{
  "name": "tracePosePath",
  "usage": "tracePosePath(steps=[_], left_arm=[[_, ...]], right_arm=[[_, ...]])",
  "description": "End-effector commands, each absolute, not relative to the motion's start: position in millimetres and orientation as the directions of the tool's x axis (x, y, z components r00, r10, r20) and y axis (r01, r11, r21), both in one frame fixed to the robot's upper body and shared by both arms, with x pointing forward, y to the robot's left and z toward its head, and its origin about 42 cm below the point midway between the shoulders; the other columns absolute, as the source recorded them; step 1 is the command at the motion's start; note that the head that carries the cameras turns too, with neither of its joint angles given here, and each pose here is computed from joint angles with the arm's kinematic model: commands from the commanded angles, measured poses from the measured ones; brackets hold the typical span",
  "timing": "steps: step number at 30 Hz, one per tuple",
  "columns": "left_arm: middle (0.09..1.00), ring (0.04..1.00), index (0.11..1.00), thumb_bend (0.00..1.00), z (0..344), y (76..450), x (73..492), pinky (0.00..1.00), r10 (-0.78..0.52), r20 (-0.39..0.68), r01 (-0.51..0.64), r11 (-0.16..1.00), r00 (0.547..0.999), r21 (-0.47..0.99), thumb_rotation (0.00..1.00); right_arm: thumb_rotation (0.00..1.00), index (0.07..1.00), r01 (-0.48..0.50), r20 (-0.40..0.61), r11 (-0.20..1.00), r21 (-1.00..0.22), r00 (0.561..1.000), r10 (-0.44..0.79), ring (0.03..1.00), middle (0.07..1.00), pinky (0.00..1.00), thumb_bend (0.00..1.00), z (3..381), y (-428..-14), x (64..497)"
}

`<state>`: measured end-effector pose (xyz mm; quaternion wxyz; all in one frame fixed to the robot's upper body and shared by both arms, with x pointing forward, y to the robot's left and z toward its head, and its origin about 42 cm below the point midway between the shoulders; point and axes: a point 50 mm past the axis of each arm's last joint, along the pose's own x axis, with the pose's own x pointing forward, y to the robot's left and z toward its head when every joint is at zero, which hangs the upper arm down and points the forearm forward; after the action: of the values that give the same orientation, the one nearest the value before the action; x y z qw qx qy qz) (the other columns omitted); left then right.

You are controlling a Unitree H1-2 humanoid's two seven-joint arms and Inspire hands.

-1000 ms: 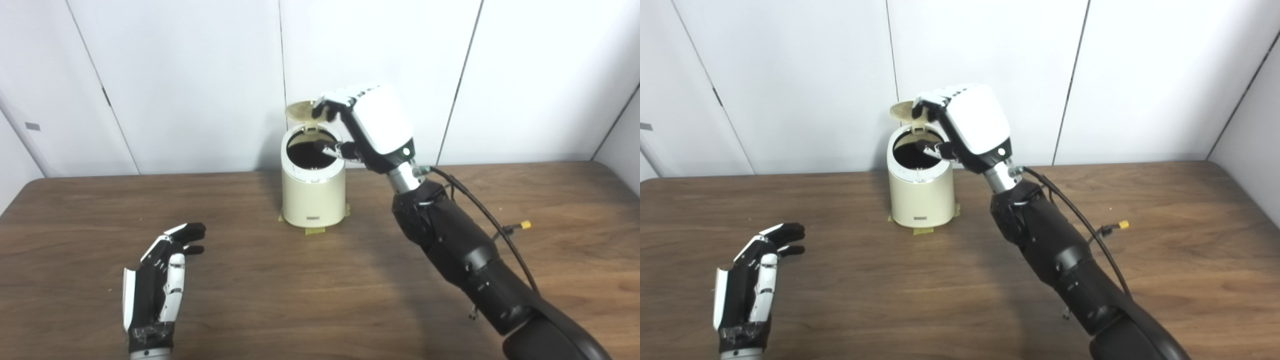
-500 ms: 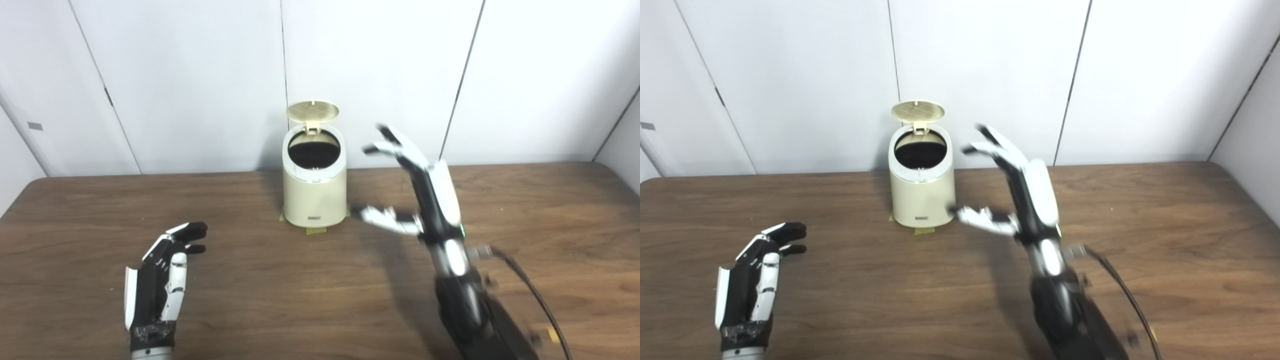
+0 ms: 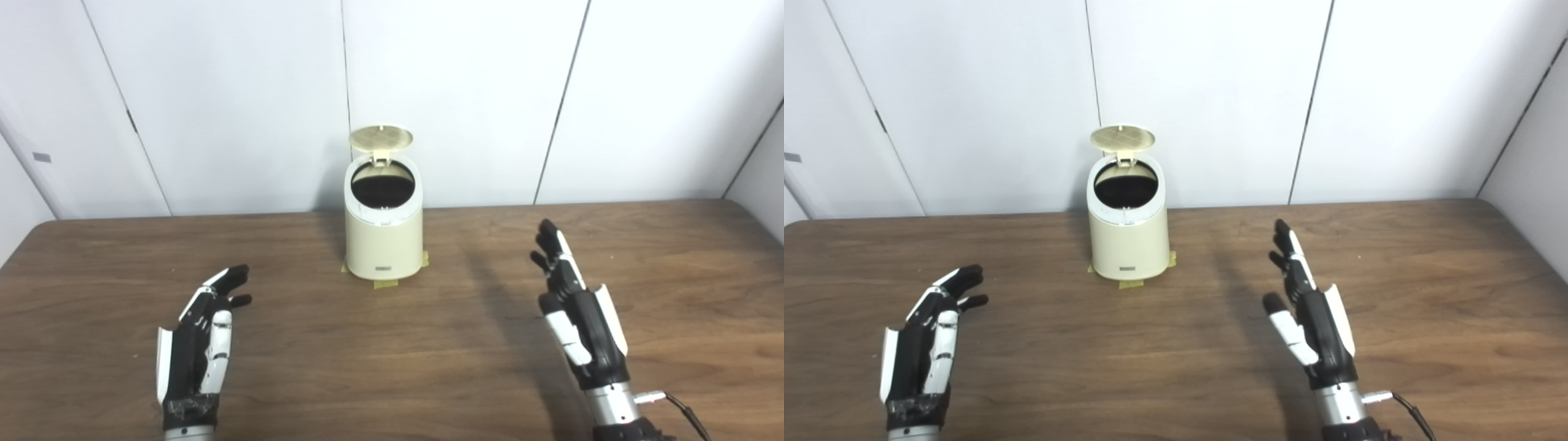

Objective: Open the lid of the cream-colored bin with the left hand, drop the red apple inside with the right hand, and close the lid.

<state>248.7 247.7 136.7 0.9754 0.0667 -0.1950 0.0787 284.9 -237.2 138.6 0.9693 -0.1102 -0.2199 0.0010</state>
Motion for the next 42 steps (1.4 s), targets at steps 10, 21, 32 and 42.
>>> tracePosePath(steps=[10, 21, 32, 42], left_arm=[[0.851, 0.845, 0.805, 0.11, 126, 241, 229, 0.77, 0.123, 0.362, -0.166, 0.982, 0.924, 0.089, 0.82], [0.834, 0.830, 0.790, 0.12, 136, 243, 227, 0.75, 0.098, 0.370, -0.151, 0.981, 0.924, 0.118, 0.79], [0.804, 0.828, 0.777, 0.40, 212, 238, 281, 0.78, -0.015, 0.552, -0.222, 0.906, 0.834, 0.360, 0.84], [0.849, 0.935, 0.818, 0.62, 313, 213, 343, 1.00, -0.109, 0.563, -0.332, 0.710, 0.819, 0.621, 1.00]], right_arm=[[0.54, 0.808, 0.103, 0.434, 0.974, -0.201, 0.901, -0.005, 0.835, 0.837, 0.76, 0.17, 137, -240, 285], [0.36, 0.767, 0.161, 0.434, 0.959, -0.235, 0.900, -0.045, 0.785, 0.792, 0.70, 0.22, 139, -238, 280], [0.40, 0.766, 0.152, 0.394, 0.972, -0.178, 0.916, -0.072, 0.786, 0.795, 0.69, 0.23, 133, -236, 277], [0.38, 0.763, 0.161, 0.368, 0.959, -0.234, 0.927, -0.066, 0.781, 0.790, 0.69, 0.23, 131, -239, 276]])
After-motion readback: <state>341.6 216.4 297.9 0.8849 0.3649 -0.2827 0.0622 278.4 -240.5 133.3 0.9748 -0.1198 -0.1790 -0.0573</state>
